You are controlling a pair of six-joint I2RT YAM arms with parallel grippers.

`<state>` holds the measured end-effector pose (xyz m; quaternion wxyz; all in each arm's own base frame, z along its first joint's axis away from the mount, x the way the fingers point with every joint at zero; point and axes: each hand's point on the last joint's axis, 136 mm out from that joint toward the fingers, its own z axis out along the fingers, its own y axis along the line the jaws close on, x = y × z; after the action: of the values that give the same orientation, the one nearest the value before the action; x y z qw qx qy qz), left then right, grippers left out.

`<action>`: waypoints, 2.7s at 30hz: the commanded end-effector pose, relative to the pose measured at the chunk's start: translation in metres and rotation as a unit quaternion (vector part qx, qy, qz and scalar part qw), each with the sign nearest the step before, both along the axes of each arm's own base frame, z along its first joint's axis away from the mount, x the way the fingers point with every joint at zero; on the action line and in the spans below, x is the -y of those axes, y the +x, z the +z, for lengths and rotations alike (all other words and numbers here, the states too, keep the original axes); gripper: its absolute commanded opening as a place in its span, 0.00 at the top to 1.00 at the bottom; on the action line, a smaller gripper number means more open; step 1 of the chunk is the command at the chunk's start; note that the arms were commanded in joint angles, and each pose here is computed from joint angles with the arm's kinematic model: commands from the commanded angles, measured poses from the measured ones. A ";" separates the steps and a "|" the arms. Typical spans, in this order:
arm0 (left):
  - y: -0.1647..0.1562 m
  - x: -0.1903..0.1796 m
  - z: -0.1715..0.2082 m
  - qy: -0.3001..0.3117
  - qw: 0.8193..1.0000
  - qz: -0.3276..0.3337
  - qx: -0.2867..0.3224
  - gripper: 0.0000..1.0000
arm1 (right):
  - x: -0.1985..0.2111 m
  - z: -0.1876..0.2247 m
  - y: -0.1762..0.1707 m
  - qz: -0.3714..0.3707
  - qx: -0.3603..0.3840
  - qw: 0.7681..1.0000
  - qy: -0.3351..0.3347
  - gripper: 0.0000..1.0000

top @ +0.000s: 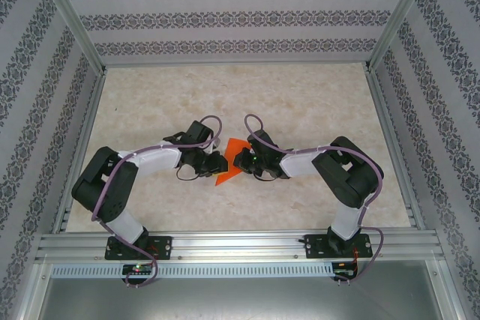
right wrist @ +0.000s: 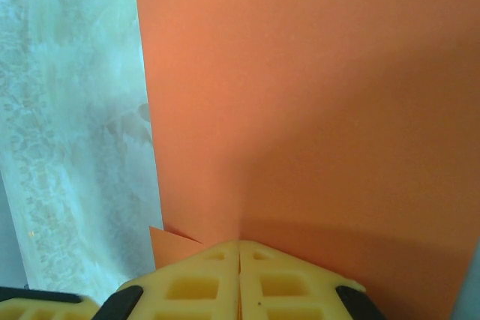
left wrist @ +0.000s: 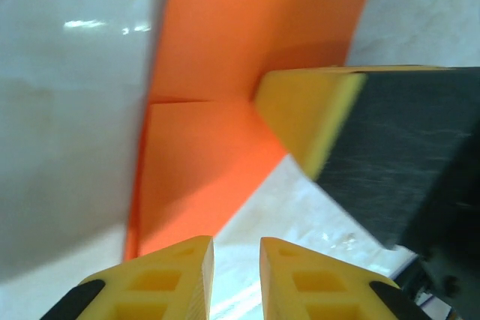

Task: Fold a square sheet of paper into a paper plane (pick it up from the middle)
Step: Third fold the triangle at the center of the table.

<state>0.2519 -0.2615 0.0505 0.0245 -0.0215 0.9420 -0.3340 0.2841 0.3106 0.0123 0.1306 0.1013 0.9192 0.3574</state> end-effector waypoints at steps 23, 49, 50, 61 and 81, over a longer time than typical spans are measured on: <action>-0.005 0.027 -0.019 0.010 1.000 -0.023 -0.006 0.89 | 0.029 -0.042 -0.028 -0.007 -0.053 0.996 -0.076 0.91; -0.048 -0.028 -0.056 0.104 0.993 -0.034 -0.052 0.88 | 0.036 -0.046 -0.027 -0.012 -0.059 0.995 -0.086 0.91; -0.050 -0.029 -0.055 0.104 0.993 -0.033 -0.052 0.88 | 0.035 -0.045 -0.026 -0.012 -0.057 0.995 -0.085 0.91; -0.054 -0.047 -0.051 0.106 0.993 -0.009 -0.054 0.87 | 0.033 -0.043 -0.025 -0.007 -0.057 0.995 -0.084 0.91; -0.007 -0.007 0.018 -0.095 0.993 0.056 -0.038 0.82 | 0.026 -0.038 -0.022 -0.004 -0.051 0.996 -0.077 0.90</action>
<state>0.2299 -0.2428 0.0590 0.0049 -0.0845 0.9164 -0.3911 0.2833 0.3104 0.0127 0.1298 0.1018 0.9214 0.3518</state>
